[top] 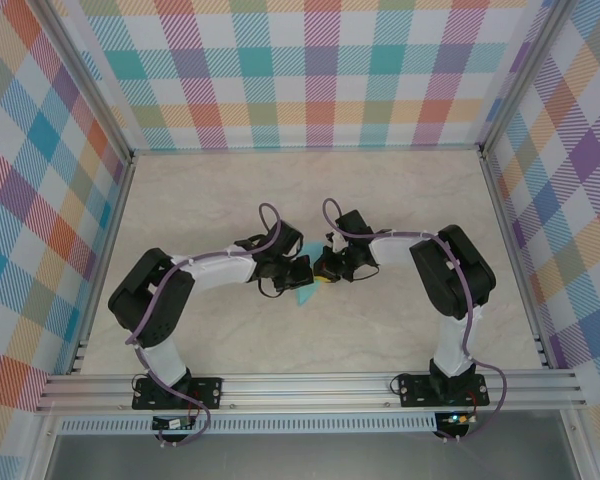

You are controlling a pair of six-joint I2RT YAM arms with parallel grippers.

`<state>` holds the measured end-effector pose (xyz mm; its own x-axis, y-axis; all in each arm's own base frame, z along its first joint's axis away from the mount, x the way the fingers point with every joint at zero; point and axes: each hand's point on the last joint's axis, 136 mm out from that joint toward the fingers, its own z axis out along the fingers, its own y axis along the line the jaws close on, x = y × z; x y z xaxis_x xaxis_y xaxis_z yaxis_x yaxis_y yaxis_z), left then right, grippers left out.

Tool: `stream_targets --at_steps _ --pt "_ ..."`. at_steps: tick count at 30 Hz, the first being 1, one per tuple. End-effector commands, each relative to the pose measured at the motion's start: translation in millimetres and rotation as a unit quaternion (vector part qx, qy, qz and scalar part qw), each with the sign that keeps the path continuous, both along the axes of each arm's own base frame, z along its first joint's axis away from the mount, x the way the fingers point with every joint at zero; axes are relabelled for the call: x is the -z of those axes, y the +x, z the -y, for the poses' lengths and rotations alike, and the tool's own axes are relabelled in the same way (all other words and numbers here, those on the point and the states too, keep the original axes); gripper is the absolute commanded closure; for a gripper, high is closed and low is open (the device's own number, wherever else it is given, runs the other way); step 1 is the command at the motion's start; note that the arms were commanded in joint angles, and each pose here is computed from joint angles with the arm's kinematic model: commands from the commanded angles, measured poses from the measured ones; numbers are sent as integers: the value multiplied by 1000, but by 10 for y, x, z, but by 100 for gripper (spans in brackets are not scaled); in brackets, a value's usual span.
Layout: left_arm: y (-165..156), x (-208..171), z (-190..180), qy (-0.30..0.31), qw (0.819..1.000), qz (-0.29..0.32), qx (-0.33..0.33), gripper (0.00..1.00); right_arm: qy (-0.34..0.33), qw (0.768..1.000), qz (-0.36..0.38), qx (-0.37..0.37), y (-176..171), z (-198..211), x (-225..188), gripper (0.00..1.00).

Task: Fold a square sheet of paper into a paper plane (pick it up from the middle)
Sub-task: Third fold the triangle at the center of the table.

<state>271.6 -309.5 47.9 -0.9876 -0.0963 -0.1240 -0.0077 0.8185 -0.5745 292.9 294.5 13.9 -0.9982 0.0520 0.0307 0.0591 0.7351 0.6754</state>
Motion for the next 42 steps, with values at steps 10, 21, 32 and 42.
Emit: stream_targets --at_steps 10,21,32,42 --pt "-332 250 -48 21 999 -36 1 100 -107 993 -48 28 -197 350 538 100" --pt "-412 407 -187 46 998 -45 -9 100 -115 992 -53 27 -219 380 575 100" --pt "-588 545 -370 60 996 -60 -13 100 -157 985 -66 26 -291 518 685 100" --pt "-946 553 -513 58 994 -76 43 100 -206 973 -98 33 -387 676 833 100"
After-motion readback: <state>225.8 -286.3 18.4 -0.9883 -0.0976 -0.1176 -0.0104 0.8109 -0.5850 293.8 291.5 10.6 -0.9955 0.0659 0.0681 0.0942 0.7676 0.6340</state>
